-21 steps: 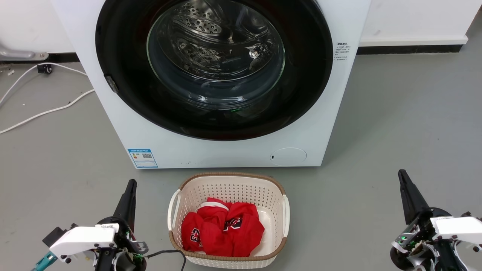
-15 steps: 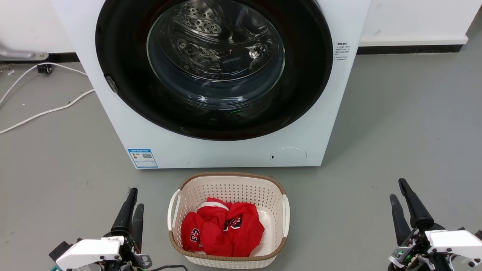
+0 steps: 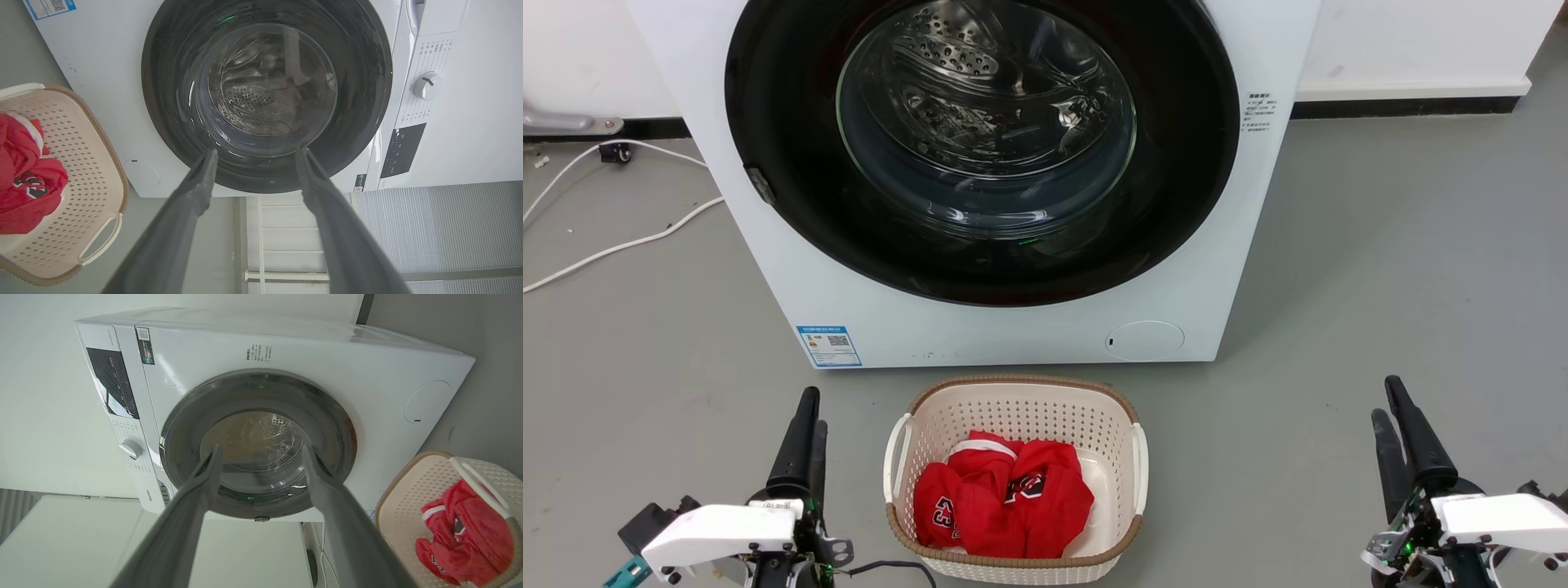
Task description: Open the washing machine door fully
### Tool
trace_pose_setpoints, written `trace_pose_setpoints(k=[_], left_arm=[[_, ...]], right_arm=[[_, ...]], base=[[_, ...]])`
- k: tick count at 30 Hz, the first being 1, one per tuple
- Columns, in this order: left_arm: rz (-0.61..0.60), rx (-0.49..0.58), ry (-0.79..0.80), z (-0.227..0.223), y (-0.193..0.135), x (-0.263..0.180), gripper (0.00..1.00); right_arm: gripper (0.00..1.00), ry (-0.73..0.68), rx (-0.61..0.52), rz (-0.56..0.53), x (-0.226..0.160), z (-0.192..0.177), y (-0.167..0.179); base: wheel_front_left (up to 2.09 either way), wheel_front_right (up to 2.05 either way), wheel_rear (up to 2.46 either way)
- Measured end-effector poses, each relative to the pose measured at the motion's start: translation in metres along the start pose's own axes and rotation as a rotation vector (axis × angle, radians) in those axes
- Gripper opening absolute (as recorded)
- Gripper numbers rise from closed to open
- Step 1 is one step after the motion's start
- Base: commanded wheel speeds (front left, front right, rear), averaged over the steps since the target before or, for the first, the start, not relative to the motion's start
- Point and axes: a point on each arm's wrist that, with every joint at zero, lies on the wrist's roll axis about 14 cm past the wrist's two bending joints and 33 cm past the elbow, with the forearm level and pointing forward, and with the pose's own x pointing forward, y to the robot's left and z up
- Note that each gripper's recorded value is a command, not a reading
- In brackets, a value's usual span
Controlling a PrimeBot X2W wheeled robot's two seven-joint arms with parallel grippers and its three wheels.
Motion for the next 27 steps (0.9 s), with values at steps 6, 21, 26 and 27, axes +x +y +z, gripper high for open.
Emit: trace_pose_setpoints(k=[6, 21, 26, 27], left_arm=[[-0.041, 0.124, -0.01, 0.001, -0.014, 0.002, 1.0], [-0.122, 0.417, -0.047, 0.002, -0.04, 0.003, 1.0], [-0.136, 0.504, -0.055, 0.001, -0.043, 0.001, 1.0], [-0.138, 0.523, -0.055, 0.001, -0.044, 0.0, 1.0]], right_arm=[[1.0, -0.013, -0.139, 0.031, 0.0, 0.002, 0.011], [1.0, -0.038, -0.5, 0.093, -0.003, 0.002, 0.03], [1.0, -0.04, -0.61, 0.116, -0.003, -0.001, 0.036], [1.0, -0.042, -0.634, 0.122, -0.004, -0.002, 0.037]], base=[[0.0, 0.0, 0.0], [0.0, 0.0, 0.0], [0.0, 0.0, 0.0], [0.0, 0.0, 0.0]])
